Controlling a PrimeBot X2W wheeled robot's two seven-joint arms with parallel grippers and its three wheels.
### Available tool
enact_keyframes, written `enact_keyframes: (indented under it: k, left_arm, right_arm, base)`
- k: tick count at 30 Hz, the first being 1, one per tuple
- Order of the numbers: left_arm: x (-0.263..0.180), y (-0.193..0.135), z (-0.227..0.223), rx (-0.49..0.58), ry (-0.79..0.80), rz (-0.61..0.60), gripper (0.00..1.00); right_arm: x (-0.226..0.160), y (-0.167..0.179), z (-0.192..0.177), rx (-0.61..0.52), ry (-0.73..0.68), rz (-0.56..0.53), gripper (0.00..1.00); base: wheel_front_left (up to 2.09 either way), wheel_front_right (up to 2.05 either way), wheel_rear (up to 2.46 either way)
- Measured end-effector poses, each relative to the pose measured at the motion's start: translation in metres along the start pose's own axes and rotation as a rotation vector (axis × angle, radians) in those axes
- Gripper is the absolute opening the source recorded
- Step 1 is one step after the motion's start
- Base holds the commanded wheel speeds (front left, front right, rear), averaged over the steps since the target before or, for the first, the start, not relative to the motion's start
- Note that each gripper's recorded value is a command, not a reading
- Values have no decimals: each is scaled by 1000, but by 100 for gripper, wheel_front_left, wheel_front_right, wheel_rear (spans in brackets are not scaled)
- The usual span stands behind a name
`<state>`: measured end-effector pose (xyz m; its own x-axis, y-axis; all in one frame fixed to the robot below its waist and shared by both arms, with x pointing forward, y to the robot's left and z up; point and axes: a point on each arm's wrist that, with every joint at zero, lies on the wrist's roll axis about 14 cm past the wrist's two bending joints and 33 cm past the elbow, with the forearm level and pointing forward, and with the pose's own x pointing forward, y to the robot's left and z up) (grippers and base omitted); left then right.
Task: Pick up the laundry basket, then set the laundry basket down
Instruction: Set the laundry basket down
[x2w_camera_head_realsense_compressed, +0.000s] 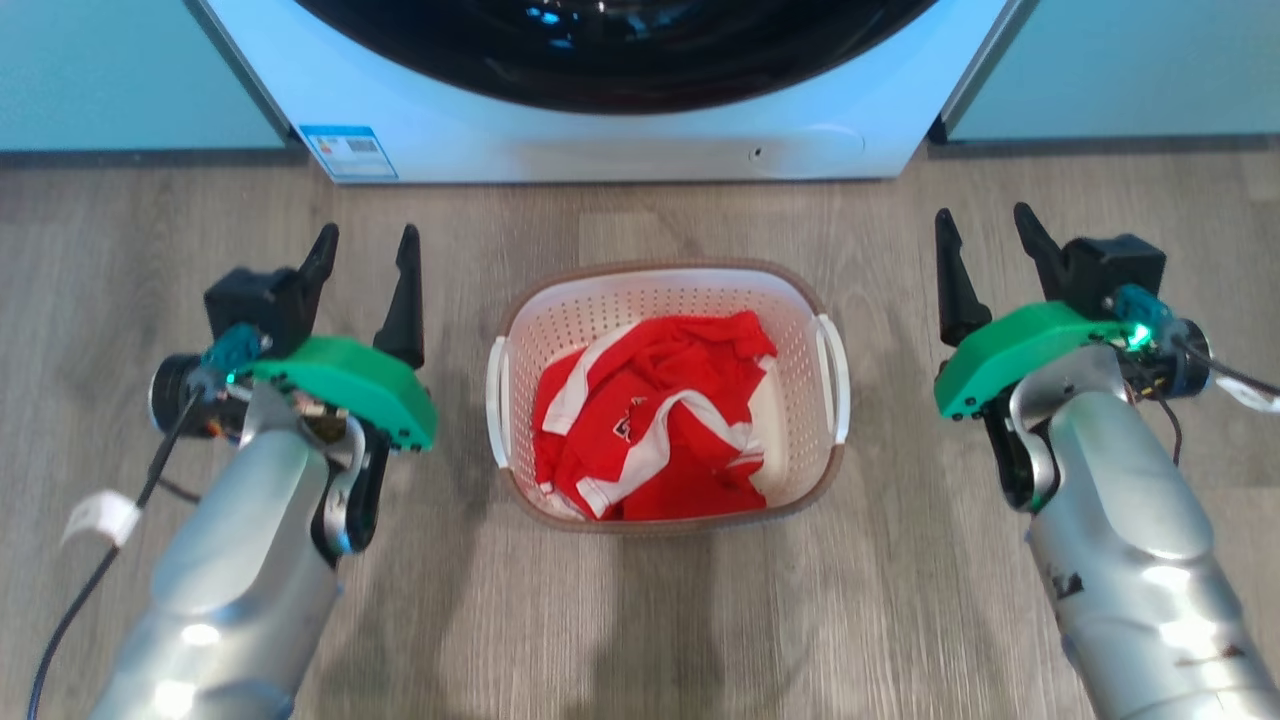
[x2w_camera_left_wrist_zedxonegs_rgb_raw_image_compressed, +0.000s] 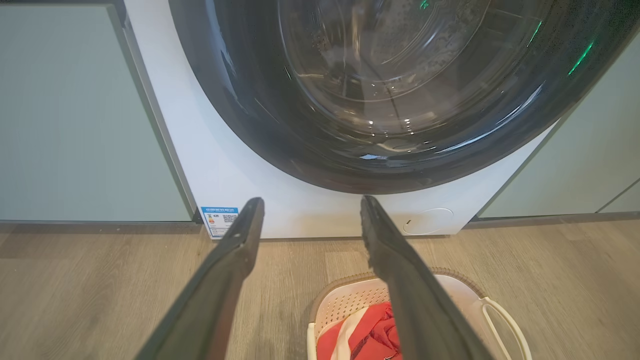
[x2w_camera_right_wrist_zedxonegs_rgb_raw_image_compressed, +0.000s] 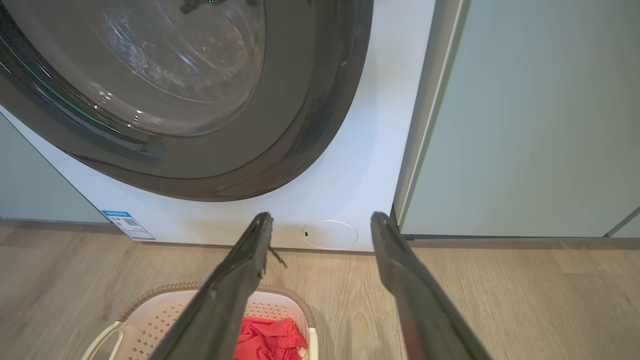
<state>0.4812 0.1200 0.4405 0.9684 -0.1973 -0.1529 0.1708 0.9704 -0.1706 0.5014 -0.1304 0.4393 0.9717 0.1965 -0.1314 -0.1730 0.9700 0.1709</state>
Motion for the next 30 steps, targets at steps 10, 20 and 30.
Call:
enact_keyframes:
  k: [10, 20, 30]
  left_arm:
    - [-35, -1, 36, 29, -106, 19, 100]
    - [-70, -5, 42, 44, -106, 36, 100]
    - [-95, -14, 39, 48, -88, 39, 100]
  right_arm:
    - [-27, 9, 44, -22, -108, 15, 100]
    - [-67, 11, 53, -26, -110, 3, 100]
    - [-96, 10, 59, -24, -112, -14, 100]
  base:
    - [0, 0, 0]
    - [0, 0, 0]
    - [0, 0, 0]
